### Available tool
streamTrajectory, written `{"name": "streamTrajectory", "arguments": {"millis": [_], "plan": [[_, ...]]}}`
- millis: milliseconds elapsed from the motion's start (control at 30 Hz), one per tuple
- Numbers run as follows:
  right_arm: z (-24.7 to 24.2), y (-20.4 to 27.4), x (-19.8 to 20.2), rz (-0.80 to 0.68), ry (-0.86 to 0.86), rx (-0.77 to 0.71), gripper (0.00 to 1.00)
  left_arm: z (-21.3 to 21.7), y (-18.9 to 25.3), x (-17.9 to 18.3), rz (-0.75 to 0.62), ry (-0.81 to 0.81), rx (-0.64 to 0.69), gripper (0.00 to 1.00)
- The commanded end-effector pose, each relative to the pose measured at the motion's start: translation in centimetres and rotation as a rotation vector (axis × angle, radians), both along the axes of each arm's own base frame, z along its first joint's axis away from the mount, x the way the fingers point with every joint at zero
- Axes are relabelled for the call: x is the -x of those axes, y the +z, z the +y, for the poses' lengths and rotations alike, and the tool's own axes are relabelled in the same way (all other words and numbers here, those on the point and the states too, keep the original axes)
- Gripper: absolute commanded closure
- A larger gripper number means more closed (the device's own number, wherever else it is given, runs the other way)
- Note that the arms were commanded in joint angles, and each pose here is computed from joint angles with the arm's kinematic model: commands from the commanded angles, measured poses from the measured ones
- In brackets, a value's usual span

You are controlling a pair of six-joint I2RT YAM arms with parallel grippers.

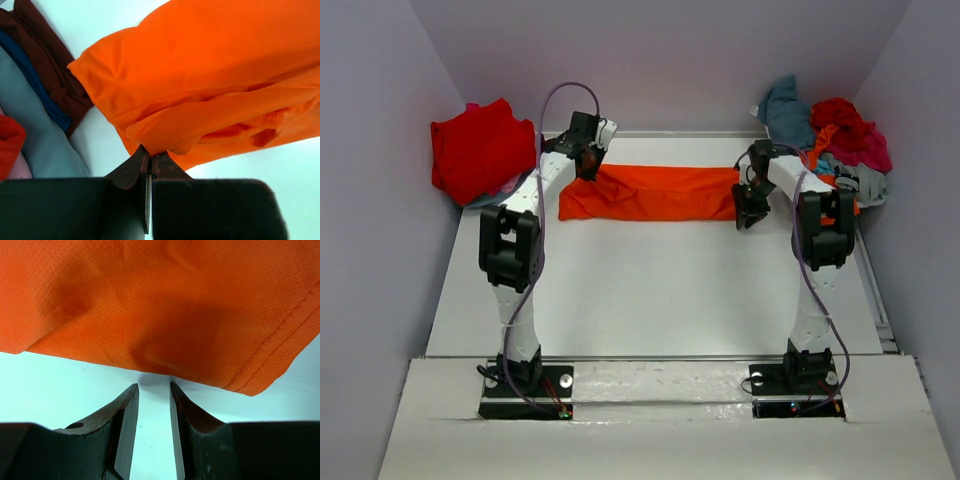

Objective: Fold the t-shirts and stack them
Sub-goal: Fold the tshirt

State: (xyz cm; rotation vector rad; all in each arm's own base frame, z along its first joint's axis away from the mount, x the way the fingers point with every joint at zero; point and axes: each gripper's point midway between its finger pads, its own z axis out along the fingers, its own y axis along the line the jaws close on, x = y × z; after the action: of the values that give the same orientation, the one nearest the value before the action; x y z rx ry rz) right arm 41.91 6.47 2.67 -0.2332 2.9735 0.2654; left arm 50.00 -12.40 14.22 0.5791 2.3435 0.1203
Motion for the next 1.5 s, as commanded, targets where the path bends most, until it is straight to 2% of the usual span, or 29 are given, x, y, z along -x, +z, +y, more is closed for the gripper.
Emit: {"name": "streamTrajectory", "arguments": {"millis": [0,400,700,733,767,800,867,900,967,1000,1033,1233,1333,1467], "plan": [[-0.1,2.7,-0.8,-0.092,0.021,0.012,0.63,0.8,0.4,-3.0,-0.037,0.052,0.003,0.94],[-0.1,4.5,-1.5,-0.154,0.024,0.013,0.63,2.1,-3.0,-5.9,-0.002,0.147,0.008,0.94],[0.0,4.2,-1.6,-0.144,0.023,0.006,0.63,4.5,-3.2,-6.8,-0.029,0.236,-0.019,0.93],[0.0,4.1,-1.5,-0.144,0.023,0.006,0.63,4.5,-3.3,-6.8,-0.029,0.235,-0.018,0.89],[0.0,4.1,-1.5,-0.143,0.023,0.006,0.63,4.5,-3.4,-6.8,-0.028,0.240,-0.016,0.77],[0.0,4.0,-1.4,-0.140,0.022,0.009,0.63,4.5,-3.5,-6.8,-0.027,0.243,-0.016,0.58],[-0.1,4.0,-1.4,-0.139,0.023,0.011,0.63,4.4,-3.6,-6.8,-0.024,0.243,-0.010,0.46],[-0.1,4.1,-1.4,-0.141,0.024,0.013,0.63,4.4,-3.7,-6.9,-0.025,0.248,-0.008,0.35],[-0.1,4.2,-1.5,-0.145,0.024,0.015,0.63,4.4,-3.7,-6.8,-0.025,0.251,-0.005,0.25],[-0.1,4.4,-1.6,-0.149,0.025,0.014,0.63,4.4,-3.7,-6.8,-0.023,0.251,-0.005,0.13],[-0.1,4.4,-1.6,-0.150,0.024,0.013,0.63,4.4,-3.5,-6.7,-0.027,0.250,-0.003,0.10],[0.1,4.9,-2.6,-0.166,0.022,0.005,0.63,4.4,-1.5,-5.6,-0.046,0.232,0.012,0.09],[0.3,5.0,-3.0,-0.166,0.020,-0.005,0.63,4.2,-1.3,-4.0,-0.012,0.208,0.024,0.10],[0.6,5.6,-4.2,-0.189,0.017,-0.014,0.63,5.0,-3.1,-0.9,0.081,0.206,-0.013,0.11]]}}
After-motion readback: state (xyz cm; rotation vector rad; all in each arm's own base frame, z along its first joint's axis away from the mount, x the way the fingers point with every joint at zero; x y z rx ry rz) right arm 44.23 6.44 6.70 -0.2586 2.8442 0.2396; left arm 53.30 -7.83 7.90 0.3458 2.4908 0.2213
